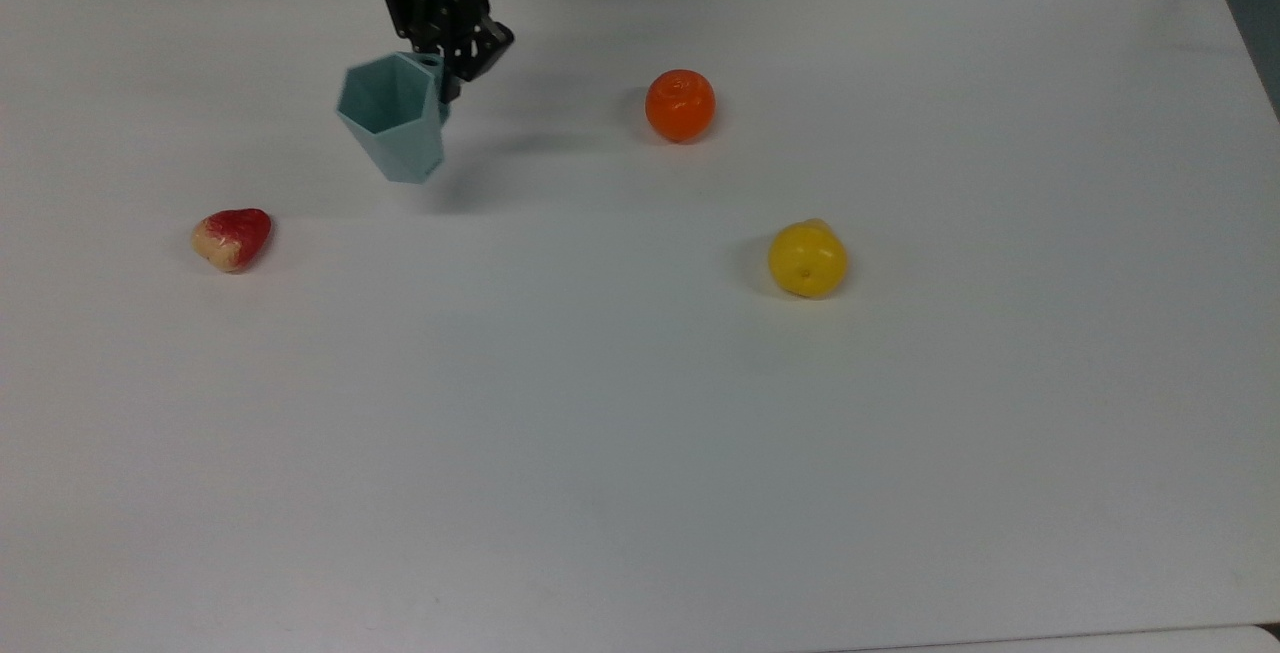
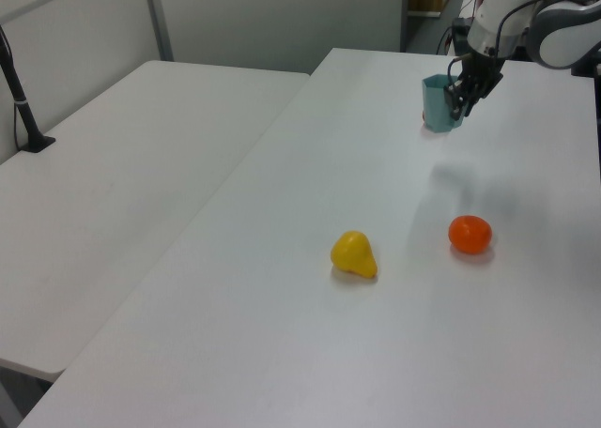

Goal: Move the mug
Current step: 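Carry the teal mug past the red fruit toward the table edge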

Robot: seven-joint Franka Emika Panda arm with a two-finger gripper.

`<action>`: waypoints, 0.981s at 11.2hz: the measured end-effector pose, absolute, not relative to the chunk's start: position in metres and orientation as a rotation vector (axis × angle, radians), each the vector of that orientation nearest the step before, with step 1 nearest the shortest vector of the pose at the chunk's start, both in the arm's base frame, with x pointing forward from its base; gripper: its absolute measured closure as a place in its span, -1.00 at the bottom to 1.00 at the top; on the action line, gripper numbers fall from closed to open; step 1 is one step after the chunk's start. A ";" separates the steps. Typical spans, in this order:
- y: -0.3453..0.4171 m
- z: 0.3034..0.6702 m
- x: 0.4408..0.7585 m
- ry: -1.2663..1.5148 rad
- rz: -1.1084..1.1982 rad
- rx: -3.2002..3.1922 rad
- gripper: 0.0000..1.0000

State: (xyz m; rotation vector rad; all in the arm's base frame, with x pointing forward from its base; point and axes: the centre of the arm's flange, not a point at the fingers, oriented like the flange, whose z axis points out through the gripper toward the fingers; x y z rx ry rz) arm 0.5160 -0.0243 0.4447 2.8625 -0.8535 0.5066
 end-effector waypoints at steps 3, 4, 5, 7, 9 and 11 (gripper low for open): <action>-0.100 0.450 0.508 -0.901 0.498 2.809 0.52; -0.133 0.450 0.500 -0.881 0.479 2.795 0.52; -0.157 0.449 0.493 -0.860 0.458 2.787 0.52; -0.195 0.443 0.479 -0.860 0.416 2.770 0.52; -0.223 0.430 0.470 -0.871 0.389 2.759 0.52; -0.244 0.408 0.470 -0.895 0.417 2.749 0.52</action>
